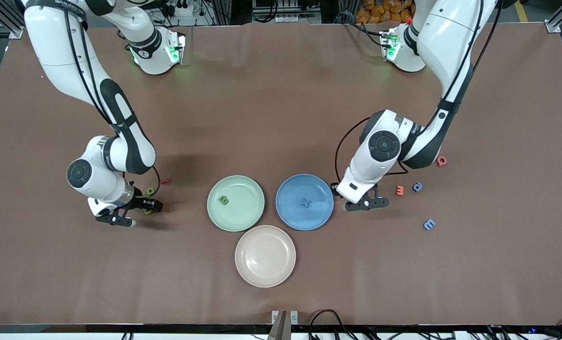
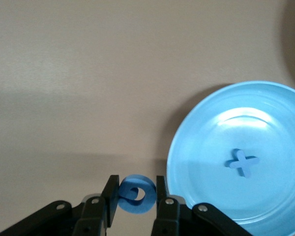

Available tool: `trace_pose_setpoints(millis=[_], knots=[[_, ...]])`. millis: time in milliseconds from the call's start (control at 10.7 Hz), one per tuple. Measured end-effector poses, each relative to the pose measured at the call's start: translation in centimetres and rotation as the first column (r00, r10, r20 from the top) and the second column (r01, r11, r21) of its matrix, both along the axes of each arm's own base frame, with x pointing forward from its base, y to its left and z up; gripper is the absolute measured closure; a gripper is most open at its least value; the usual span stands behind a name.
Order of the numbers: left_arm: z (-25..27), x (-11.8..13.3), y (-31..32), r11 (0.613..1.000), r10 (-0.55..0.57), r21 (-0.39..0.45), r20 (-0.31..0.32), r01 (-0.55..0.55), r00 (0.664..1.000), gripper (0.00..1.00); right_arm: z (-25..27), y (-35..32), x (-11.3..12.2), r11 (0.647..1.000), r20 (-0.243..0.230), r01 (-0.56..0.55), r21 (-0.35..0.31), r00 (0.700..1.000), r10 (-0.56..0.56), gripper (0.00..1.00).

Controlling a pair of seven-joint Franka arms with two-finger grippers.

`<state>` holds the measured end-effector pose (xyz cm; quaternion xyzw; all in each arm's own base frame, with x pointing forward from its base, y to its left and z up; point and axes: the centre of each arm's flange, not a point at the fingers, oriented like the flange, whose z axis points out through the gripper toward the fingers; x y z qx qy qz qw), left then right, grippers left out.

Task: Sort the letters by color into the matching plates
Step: 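Release the G with the left gripper while the right gripper grasps the u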

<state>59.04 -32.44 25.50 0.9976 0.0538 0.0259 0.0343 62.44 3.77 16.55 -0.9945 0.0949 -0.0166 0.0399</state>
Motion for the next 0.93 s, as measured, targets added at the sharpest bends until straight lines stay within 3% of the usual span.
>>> trace_pose_setpoints(millis=[93,653,932], knots=[[-0.1,-0.3,-0.8,0.999,-0.036,0.011,0.008,0.036,0.999,0.66,0.2,0.0,0.1,1.0,0.004,0.0,0.0,1.0,0.0,0.32],[-1.1,-2.5,-5.9,0.988,-0.153,0.015,0.009,0.153,0.988,0.66,0.6,-0.1,0.4,1.0,0.013,0.001,0.0,1.0,-0.001,0.51],[-2.4,-3.0,-8.2,0.984,-0.175,0.009,0.003,0.175,0.985,0.66,0.7,-0.2,0.5,1.0,0.015,0.004,0.0,1.0,-0.004,0.54]])
